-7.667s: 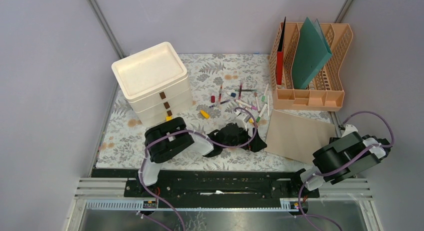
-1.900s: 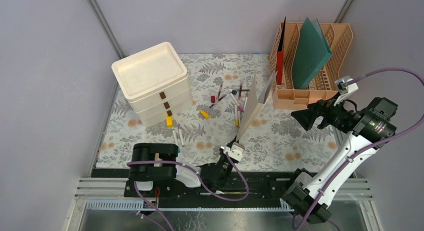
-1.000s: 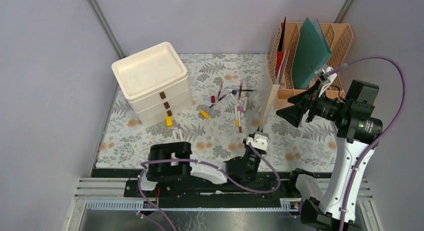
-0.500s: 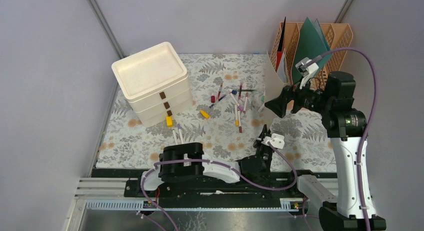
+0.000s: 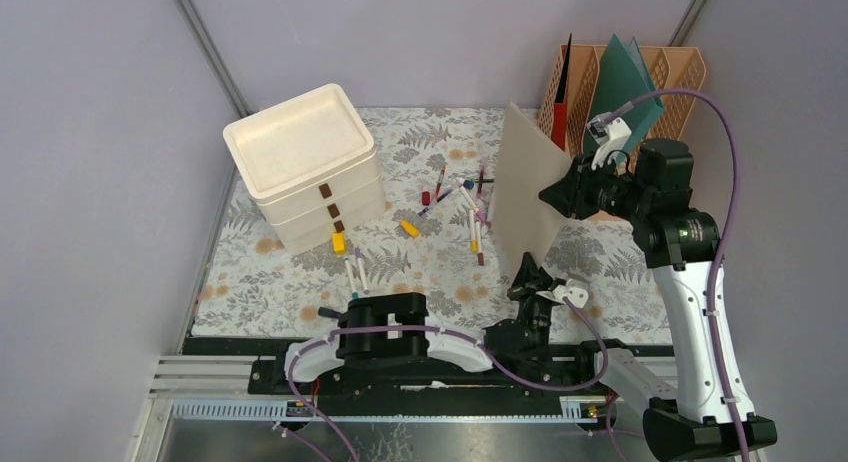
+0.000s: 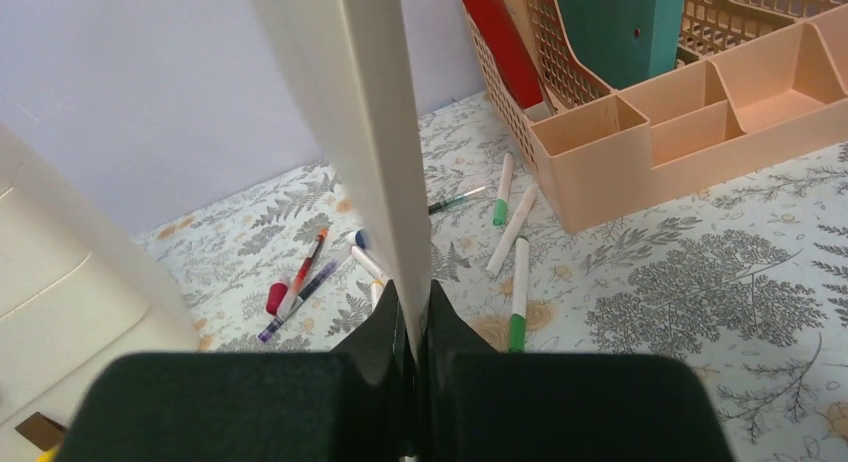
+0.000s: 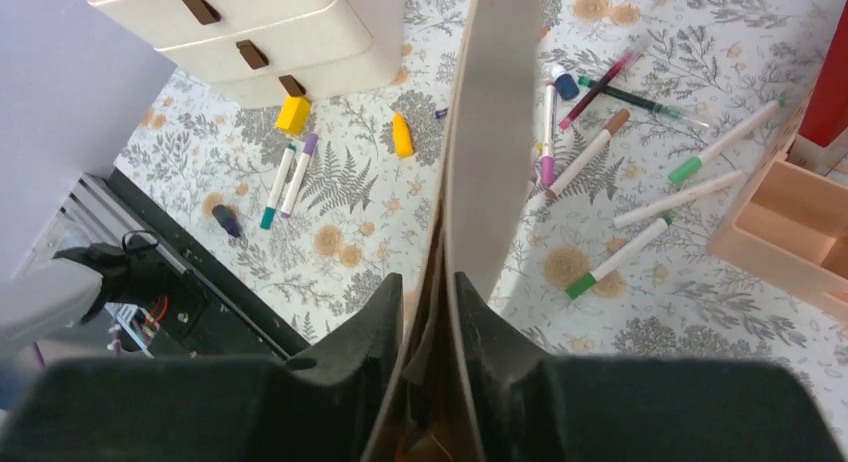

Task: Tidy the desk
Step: Pick up the folder from the corner of the board, then place the folder in the storage box.

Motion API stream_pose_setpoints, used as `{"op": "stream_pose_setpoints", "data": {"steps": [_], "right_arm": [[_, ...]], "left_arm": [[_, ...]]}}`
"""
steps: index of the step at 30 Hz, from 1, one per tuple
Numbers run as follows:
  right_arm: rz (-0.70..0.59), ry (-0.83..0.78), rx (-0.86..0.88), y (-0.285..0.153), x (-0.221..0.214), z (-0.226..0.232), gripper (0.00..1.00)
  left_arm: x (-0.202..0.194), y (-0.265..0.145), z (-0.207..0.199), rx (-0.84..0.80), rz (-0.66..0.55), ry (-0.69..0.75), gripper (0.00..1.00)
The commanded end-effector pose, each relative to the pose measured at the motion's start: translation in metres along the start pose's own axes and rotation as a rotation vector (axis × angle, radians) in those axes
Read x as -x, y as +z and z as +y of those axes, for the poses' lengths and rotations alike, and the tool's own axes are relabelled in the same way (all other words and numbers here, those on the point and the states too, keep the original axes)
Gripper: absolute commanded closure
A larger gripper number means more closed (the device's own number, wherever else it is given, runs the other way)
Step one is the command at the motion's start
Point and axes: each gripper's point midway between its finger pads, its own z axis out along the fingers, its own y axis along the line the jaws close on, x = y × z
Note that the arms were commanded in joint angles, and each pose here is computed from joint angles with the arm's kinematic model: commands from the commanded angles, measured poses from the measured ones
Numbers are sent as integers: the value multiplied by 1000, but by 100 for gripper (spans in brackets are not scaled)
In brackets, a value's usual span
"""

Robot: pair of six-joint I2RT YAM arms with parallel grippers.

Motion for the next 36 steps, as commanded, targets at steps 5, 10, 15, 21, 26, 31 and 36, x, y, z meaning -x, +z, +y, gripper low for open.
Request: {"op": "stream_pose_setpoints", "data": {"steps": [5,10,15,21,26,31,36], "right_arm": [[-150,-148,-3,-19,38,13,100],[-178,-194,-33,-31,53,14,100],[-250,-278,-92,-53,88,17,100],[-307,-370,-216,-78,135,11,100],[-368,-450,-356,-99,182,-1,100],[-457,-495,-527,-125,235,-31,100],[-582,-517,-733,-171,283,-68,100]], "left_arm": [[38,-16,11,-30,-73,-182,53],[37,-38,29,-78,-60,-206,23],[14,-59,55,-145,-10,-222,6],[-2,-76,53,-486,129,-388,4],[-11,-87,72,-710,145,-540,1],[-39,-88,101,-711,183,-594,1],[-58,-90,116,-686,196,-614,1]]}}
